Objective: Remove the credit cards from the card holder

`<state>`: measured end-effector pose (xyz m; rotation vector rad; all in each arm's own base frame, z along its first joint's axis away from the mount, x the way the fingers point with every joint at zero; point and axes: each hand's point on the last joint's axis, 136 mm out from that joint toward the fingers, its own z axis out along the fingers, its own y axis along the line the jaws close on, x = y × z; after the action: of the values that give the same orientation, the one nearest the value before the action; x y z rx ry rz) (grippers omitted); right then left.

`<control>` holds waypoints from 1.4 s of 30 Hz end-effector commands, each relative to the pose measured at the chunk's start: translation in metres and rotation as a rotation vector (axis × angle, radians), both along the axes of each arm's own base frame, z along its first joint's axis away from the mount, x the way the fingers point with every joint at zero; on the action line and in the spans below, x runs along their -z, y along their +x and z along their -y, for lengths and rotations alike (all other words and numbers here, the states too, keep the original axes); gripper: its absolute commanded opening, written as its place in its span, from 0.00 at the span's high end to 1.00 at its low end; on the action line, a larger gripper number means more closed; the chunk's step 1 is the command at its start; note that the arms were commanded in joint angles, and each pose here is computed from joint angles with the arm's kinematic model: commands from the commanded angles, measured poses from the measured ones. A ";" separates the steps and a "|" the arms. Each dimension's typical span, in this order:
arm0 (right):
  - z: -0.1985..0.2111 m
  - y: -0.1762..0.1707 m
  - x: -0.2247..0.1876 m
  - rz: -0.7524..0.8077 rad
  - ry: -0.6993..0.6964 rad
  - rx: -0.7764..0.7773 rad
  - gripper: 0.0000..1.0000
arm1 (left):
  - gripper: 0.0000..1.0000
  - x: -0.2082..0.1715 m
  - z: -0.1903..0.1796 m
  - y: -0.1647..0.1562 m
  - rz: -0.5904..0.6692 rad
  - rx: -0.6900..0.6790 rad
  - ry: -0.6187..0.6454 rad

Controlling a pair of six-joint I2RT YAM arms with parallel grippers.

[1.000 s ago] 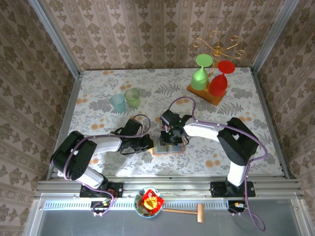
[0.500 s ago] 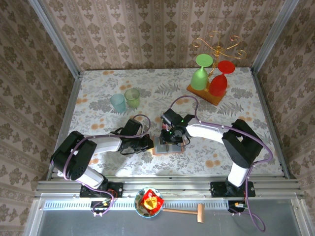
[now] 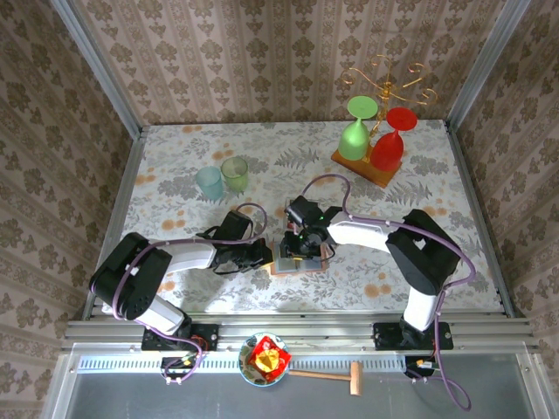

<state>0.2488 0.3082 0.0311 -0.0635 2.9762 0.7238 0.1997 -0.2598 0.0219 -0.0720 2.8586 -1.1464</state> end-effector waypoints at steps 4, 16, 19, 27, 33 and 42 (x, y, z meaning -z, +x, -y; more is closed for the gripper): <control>0.012 -0.004 0.013 -0.028 -0.056 0.023 0.67 | 0.99 0.002 -0.002 -0.005 -0.028 0.018 0.024; 0.028 -0.001 -0.001 -0.001 -0.046 0.046 0.66 | 0.99 0.000 -0.002 -0.004 -0.026 0.016 0.027; 0.029 -0.001 -0.004 0.011 -0.036 0.043 0.67 | 0.99 0.000 -0.003 -0.004 -0.026 0.015 0.029; 0.030 0.000 0.001 0.000 0.024 0.055 0.67 | 0.99 -0.017 0.001 0.003 0.011 0.004 0.014; 0.026 0.000 0.003 -0.012 0.095 0.074 0.67 | 0.93 -0.047 0.008 0.014 0.108 -0.013 -0.019; 0.029 0.002 0.000 -0.023 0.218 0.123 0.67 | 0.81 -0.054 0.030 0.016 0.113 0.016 -0.050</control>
<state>0.2500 0.2765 0.0247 0.1052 2.9004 0.9418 0.2130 -0.2807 0.0747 0.0127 2.7339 -1.1751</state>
